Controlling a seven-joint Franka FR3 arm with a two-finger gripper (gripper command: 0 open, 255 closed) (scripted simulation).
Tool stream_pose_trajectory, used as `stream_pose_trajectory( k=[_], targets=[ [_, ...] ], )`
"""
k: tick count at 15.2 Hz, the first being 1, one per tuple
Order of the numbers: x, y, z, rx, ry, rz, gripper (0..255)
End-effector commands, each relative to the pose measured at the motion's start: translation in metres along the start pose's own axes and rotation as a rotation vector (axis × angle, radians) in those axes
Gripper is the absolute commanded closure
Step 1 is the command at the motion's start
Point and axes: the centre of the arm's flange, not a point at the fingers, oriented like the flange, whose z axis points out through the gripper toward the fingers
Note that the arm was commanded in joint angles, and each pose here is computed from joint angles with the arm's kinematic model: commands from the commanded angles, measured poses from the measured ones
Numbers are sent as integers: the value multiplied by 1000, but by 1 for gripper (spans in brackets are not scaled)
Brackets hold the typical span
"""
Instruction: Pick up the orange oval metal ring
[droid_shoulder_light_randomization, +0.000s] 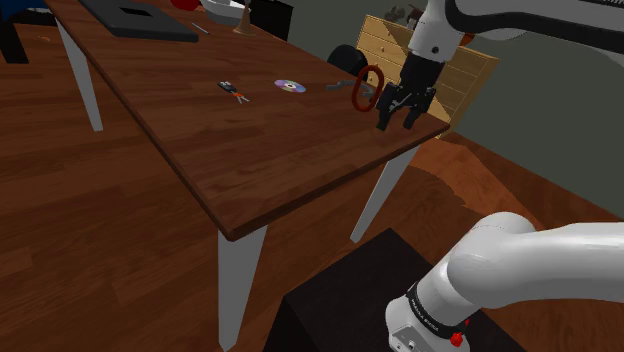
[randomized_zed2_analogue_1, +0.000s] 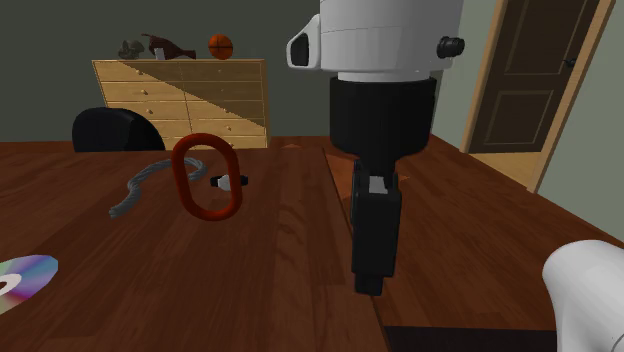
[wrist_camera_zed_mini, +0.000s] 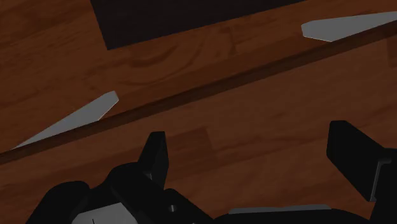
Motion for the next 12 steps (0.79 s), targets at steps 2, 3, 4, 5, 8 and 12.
stream_pose_trajectory(
  k=[2,3,4,5,8,12],
  targets=[
    [11,5,-4,-11,-6,-2,0],
    [22,11,-9,-22,-11,-3,0],
    [33,16,-13,-33,-17,-5,0],
    [45,21,-18,-44,-23,-6,0],
    [79,36,-31,-77,-40,-11,0],
    [124,55,-49,-120,-63,-18,0]
  ],
)
